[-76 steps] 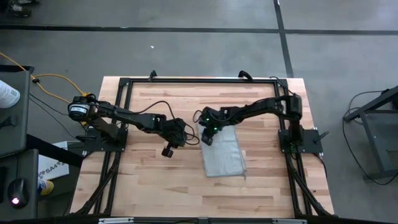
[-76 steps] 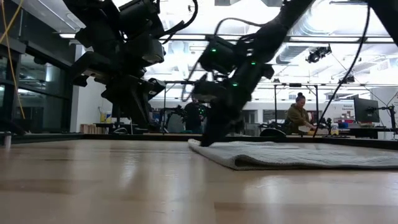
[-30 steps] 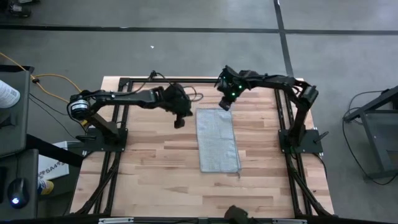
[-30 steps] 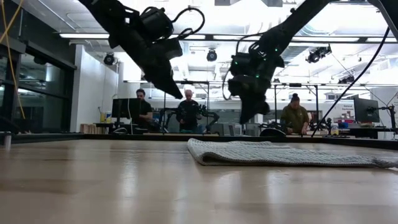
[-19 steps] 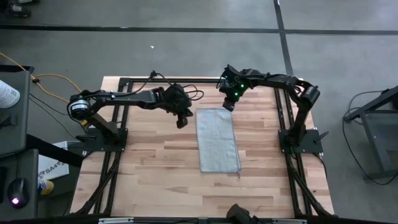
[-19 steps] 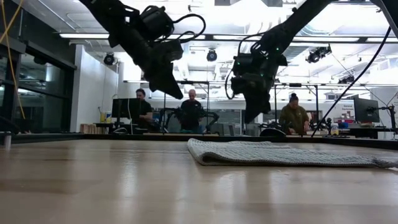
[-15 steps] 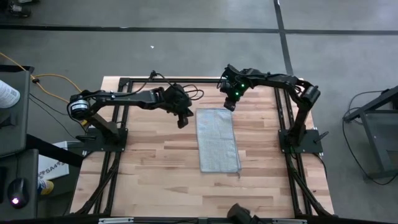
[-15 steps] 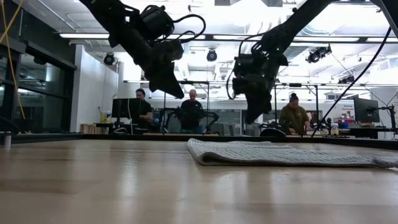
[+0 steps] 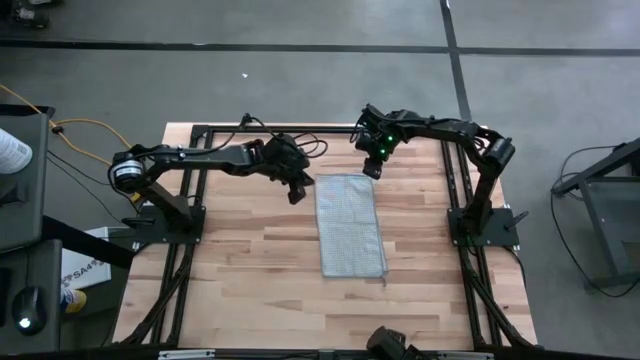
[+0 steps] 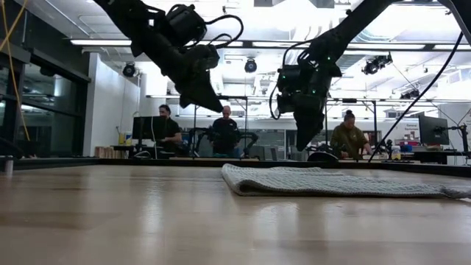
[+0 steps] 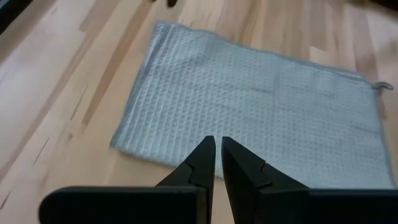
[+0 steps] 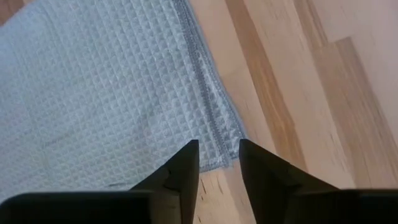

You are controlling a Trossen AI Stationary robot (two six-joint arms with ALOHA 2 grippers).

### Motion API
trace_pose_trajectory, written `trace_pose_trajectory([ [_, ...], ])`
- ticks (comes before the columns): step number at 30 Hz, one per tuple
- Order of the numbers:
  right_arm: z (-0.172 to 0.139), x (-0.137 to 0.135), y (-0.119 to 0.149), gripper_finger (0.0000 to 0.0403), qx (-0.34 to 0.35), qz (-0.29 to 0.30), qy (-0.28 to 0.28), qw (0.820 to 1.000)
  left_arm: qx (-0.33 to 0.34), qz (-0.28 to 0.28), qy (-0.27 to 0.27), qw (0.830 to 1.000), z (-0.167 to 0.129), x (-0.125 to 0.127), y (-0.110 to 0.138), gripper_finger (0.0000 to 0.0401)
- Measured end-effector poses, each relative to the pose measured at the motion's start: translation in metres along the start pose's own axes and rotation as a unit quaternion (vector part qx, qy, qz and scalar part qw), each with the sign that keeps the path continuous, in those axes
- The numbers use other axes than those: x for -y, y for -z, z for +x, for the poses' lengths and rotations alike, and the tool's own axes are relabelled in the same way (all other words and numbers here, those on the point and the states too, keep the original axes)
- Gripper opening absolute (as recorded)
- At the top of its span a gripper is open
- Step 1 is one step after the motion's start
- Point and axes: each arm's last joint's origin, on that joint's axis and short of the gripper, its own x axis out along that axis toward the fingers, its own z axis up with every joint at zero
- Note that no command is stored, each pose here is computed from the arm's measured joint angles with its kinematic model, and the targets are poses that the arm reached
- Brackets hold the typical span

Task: Fold microfiber towels
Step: Fold the gray towel on the table

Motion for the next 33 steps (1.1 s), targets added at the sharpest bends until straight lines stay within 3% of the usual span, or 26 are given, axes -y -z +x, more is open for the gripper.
trace_pose_trajectory([
  [5, 0.0, 0.0, 0.001, 0.0111, -0.003, 0.002, 0.0, 1.0, 0.001, 0.011, 0.009, 1.0, 0.016, -0.007, 0.003, 0.0031],
  [13, 0.0, 0.0, 0.001, 0.0111, -0.004, 0.002, 0.0, 1.0, 0.014, -0.023, 0.005, 1.0, 0.039, -0.039, 0.009, 0.0031],
  [20, 0.0, 0.0, 0.001, 0.0111, -0.004, 0.002, 0.0, 1.0, 0.032, -0.009, -0.072, 0.997, 0.039, -0.045, 0.006, 0.0031],
  [26, 0.0, 0.0, 0.001, 0.0111, -0.003, 0.001, -0.001, 1.0, 0.031, 0.017, -0.057, 0.998, 0.04, -0.044, 0.006, 0.0031],
  [33, 0.0, 0.0, 0.001, 0.0111, -0.003, 0.001, -0.001, 1.0, 0.023, -0.005, -0.047, 0.999, 0.044, -0.051, 0.009, 0.0031],
])
